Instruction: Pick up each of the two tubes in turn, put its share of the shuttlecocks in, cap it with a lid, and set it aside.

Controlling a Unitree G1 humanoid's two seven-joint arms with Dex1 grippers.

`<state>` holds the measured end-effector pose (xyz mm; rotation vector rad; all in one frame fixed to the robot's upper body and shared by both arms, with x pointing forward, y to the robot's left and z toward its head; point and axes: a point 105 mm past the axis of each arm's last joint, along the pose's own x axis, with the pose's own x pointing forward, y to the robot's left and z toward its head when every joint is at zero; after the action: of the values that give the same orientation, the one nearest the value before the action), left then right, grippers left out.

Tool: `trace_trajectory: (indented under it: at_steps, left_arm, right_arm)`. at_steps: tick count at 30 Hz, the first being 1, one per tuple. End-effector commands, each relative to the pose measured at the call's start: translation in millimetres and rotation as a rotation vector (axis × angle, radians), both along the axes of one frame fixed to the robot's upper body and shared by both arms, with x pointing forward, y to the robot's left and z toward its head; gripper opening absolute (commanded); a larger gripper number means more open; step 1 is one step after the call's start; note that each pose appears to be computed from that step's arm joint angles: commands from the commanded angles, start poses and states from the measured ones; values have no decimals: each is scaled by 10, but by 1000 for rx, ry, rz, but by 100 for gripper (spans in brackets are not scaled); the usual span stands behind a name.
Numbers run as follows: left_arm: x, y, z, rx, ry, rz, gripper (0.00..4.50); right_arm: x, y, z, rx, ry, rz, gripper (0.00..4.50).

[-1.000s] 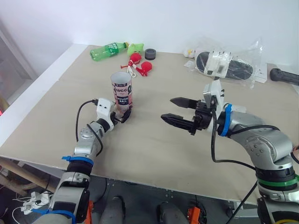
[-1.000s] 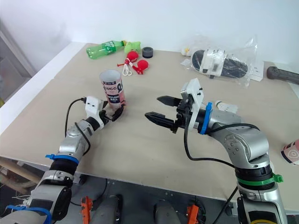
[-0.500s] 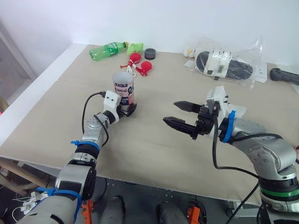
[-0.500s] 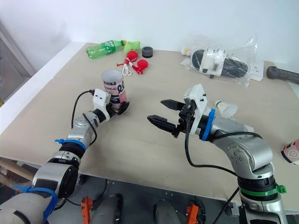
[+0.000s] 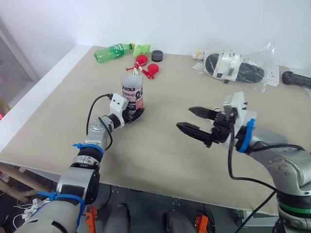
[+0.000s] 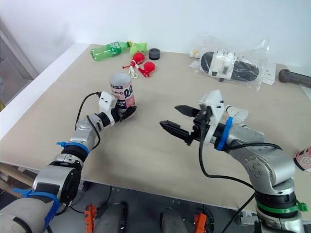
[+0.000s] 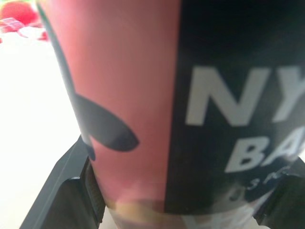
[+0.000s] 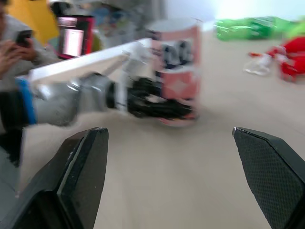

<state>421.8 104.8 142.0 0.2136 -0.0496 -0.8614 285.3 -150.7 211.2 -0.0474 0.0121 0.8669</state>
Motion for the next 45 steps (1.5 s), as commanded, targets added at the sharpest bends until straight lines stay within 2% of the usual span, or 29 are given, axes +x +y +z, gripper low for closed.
trace_trajectory:
  at_steps: [1,4,8,11,14,17,22,26,32,37,45]
  left_arm:
    - [-204,-47,316,174,-62,-206,296]
    - [-353,-7,414,300,-31,-304,296]
    - [-552,6,557,516,15,-428,296]
    - [-728,-49,499,609,92,-506,296]
    - [-875,-132,425,654,165,-560,296]
    - [-965,-180,358,681,207,-591,296]
    - [-978,-189,234,706,242,-580,296]
    - [-963,-207,164,711,252,-572,296]
    - [-972,-262,89,704,261,-589,296]
    - [-962,-257,41,716,264,-589,296]
    - [-963,-259,13,718,268,-591,296]
  right_arm:
    - [-52,-225,115,-10,-65,-103,450]
    - [-95,-352,60,-19,-47,-156,450]
    - [-180,-654,-160,-92,8,-299,450]
    - [-174,-837,-214,-131,-3,-415,450]
    - [-148,-1084,-253,-157,-7,-564,450]
    - [-176,-1225,-304,-167,7,-639,450]
    - [-207,-1410,-328,-175,14,-725,450]
    - [-177,-1283,-326,-142,5,-698,450]
    - [31,-947,-423,-140,-22,-668,450]
    - [241,-767,-675,-198,3,-680,450]
    - [653,-589,-757,-177,-24,-703,450]
